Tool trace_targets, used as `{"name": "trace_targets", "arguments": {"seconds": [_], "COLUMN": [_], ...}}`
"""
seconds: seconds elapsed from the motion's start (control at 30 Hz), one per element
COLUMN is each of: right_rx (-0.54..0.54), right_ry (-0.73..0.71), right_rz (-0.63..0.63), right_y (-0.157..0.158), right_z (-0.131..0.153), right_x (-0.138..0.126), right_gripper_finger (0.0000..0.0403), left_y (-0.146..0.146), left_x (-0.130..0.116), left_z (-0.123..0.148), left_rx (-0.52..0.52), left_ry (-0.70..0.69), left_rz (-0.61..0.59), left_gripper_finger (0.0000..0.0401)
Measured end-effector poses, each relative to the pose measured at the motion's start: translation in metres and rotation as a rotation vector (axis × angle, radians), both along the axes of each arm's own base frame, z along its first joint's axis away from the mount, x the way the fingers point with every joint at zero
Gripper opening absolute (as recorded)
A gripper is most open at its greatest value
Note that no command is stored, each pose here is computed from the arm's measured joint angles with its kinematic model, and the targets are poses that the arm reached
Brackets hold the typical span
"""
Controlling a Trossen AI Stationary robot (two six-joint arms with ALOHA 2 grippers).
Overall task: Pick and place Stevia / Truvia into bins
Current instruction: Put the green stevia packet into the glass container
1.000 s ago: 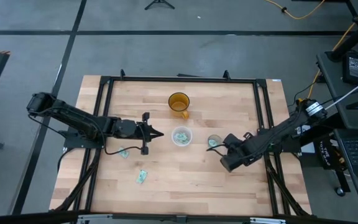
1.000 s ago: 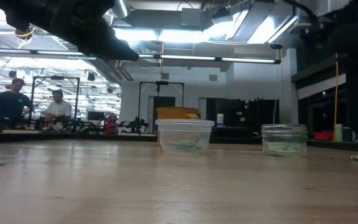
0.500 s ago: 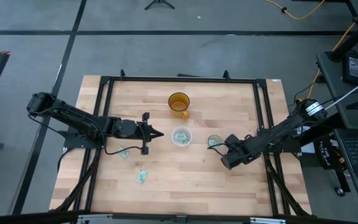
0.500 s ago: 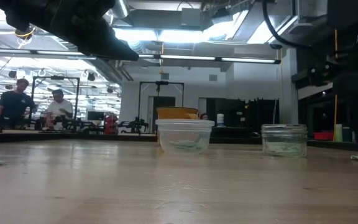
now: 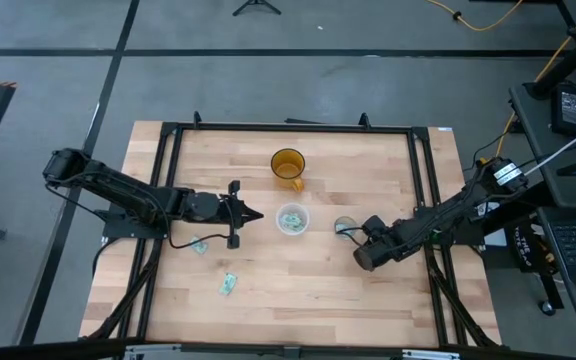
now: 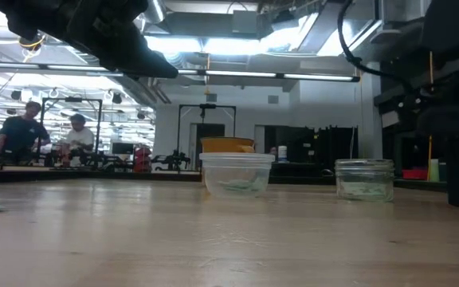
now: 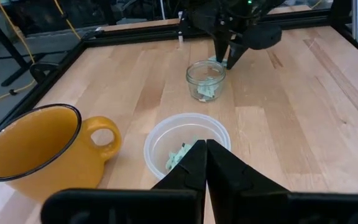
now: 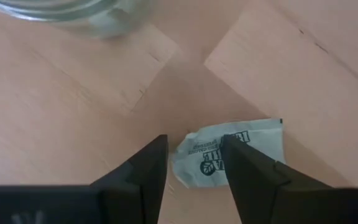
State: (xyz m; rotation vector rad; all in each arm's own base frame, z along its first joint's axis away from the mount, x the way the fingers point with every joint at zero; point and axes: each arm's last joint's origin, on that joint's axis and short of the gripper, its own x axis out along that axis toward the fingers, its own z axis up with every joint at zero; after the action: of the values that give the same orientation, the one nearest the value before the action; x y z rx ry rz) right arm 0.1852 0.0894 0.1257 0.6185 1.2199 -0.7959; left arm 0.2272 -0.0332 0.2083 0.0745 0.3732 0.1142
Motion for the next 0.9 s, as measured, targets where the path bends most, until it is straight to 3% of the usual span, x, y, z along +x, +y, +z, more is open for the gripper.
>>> {"name": "trace_targets", "arguments": {"seconds": [0.3, 0.47, 0.67, 0.9], "right_rx": [0.010, 0.015, 0.023, 0.039], "right_ry": [0.001, -0.002, -0.006, 0.027], "right_rz": [-0.012, -0.013, -0.014, -0.011], "right_y": [-0.0018, -0.0016, -0.0012, -0.0015], "right_z": [-0.0048, -0.0051, -0.0053, 0.0045], "right_x": [-0.0033, -0.0028, -0.0022, -0.0042], "right_gripper_finger": [0.0149, 0.0101, 0.0015, 0.0003], "left_y": [0.0000, 0.0000, 0.0000, 0.0000], "left_x": [0.0000, 0.0000, 0.0000, 0.0000], "left_z": [0.0001, 0.0001, 0.0001, 0.0001], "left_rx": [0.002, 0.003, 0.002, 0.002], "left_ry": [0.000, 0.000, 0.000, 0.000], "left_rz": [0.000, 0.000, 0.000, 0.000], "left_gripper_finger": [0.0002, 0.0006, 0.0007, 0.0002]}}
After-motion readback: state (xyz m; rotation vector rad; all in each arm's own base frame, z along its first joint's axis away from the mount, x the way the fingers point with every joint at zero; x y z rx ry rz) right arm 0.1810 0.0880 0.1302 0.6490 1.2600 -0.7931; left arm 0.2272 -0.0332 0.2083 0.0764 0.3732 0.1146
